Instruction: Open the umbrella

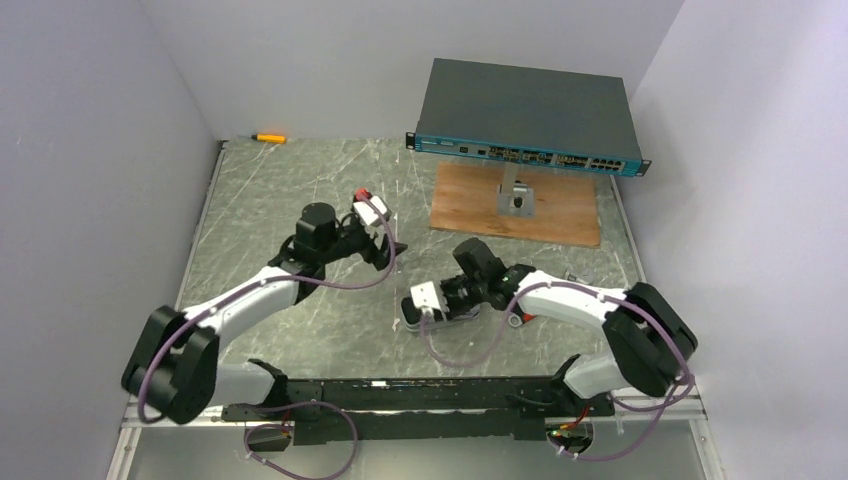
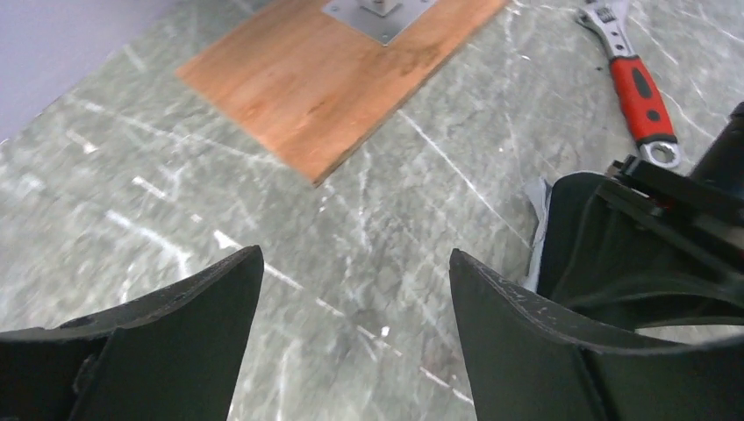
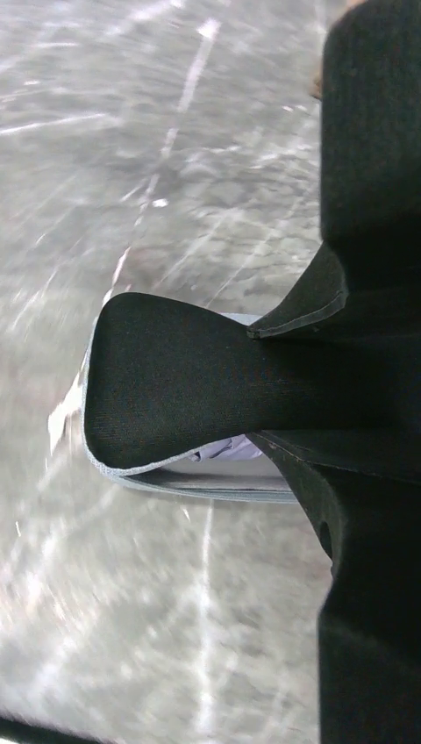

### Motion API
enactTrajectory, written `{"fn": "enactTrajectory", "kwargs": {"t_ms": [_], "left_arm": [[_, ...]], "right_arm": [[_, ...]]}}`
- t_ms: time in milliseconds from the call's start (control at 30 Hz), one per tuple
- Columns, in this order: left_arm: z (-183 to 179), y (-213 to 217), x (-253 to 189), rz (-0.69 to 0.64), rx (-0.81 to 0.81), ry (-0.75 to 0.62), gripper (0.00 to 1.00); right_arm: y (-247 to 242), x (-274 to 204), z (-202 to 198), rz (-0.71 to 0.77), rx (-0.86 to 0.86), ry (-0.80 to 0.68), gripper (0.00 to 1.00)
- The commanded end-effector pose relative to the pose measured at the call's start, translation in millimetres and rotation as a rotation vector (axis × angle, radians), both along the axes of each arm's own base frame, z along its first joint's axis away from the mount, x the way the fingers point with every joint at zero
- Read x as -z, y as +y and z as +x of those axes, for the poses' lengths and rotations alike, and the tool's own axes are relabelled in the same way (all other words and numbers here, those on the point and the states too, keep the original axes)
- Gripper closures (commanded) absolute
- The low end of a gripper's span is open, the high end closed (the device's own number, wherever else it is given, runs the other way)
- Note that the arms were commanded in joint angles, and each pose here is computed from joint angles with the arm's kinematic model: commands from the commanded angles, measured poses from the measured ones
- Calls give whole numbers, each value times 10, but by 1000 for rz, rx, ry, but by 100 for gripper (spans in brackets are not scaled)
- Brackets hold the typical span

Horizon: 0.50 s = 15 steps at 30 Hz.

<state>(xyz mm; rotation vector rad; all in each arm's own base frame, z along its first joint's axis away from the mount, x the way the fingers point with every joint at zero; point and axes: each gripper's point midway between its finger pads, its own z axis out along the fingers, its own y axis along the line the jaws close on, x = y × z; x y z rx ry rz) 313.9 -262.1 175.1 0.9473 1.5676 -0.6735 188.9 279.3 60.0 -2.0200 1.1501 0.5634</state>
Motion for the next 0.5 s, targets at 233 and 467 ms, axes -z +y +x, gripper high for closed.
{"fn": "enactTrajectory", "kwargs": {"t_ms": [233,467], "left_arm": [[-5,860,-303,56,-364,-30,1],[-703,663,-85,179,41,-98,0]], "right_arm": [[397,-311,1014,44,947,428,58],[406,-458,1028,38,942,397,28]]}}
